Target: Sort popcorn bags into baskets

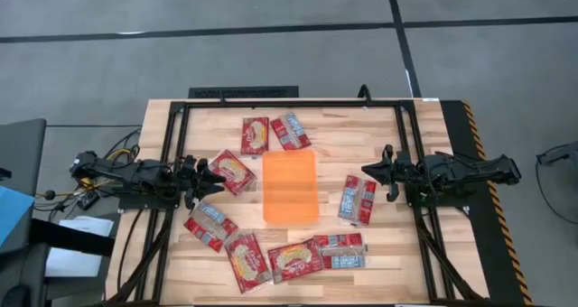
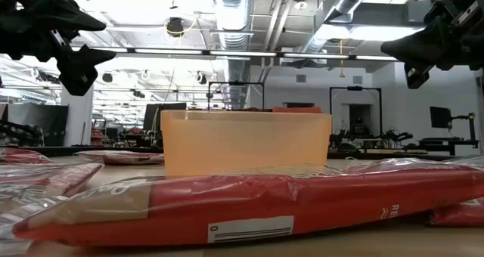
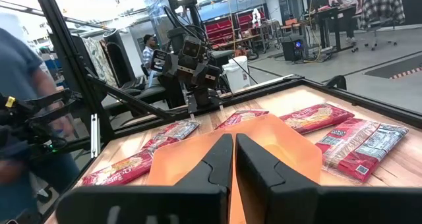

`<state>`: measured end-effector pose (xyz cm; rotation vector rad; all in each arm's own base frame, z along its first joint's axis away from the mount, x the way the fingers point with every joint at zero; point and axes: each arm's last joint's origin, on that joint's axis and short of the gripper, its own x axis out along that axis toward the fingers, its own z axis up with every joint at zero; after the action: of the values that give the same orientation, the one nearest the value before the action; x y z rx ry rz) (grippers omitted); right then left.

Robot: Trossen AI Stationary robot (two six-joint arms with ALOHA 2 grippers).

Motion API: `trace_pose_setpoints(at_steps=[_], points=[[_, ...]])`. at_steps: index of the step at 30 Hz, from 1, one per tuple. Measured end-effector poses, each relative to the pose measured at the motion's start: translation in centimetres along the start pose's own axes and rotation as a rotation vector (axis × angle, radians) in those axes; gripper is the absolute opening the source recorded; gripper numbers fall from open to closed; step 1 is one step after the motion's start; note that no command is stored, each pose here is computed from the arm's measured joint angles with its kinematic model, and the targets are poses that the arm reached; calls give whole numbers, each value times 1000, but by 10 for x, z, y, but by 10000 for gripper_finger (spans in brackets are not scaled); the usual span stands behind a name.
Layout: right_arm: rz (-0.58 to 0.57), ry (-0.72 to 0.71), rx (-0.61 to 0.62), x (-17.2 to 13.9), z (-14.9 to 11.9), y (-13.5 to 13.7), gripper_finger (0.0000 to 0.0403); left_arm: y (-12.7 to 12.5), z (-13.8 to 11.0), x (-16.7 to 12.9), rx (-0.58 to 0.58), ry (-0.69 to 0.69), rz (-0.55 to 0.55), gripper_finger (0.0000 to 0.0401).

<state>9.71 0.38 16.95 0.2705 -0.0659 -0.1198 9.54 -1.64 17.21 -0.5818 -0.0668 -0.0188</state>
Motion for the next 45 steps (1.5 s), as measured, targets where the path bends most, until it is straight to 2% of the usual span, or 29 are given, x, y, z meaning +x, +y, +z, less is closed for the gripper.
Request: trace_pose_setpoints(at_steps=[28, 31, 37, 42, 45], points=[[0, -1, 0, 0, 0, 0, 45, 0, 0, 0, 22, 0, 1, 197], [0, 0, 0, 0, 0, 0, 45, 1, 1, 0, 19, -17, 26, 197], [0, -1, 0, 0, 0, 0, 43, 3, 3, 0, -50, -81, 101, 197], [0, 0, 0, 0, 0, 0, 45, 4, 4, 0, -189, -127, 139, 197], [0, 0, 0, 0, 0, 0, 45, 7, 7, -2, -210, -227, 248, 197]])
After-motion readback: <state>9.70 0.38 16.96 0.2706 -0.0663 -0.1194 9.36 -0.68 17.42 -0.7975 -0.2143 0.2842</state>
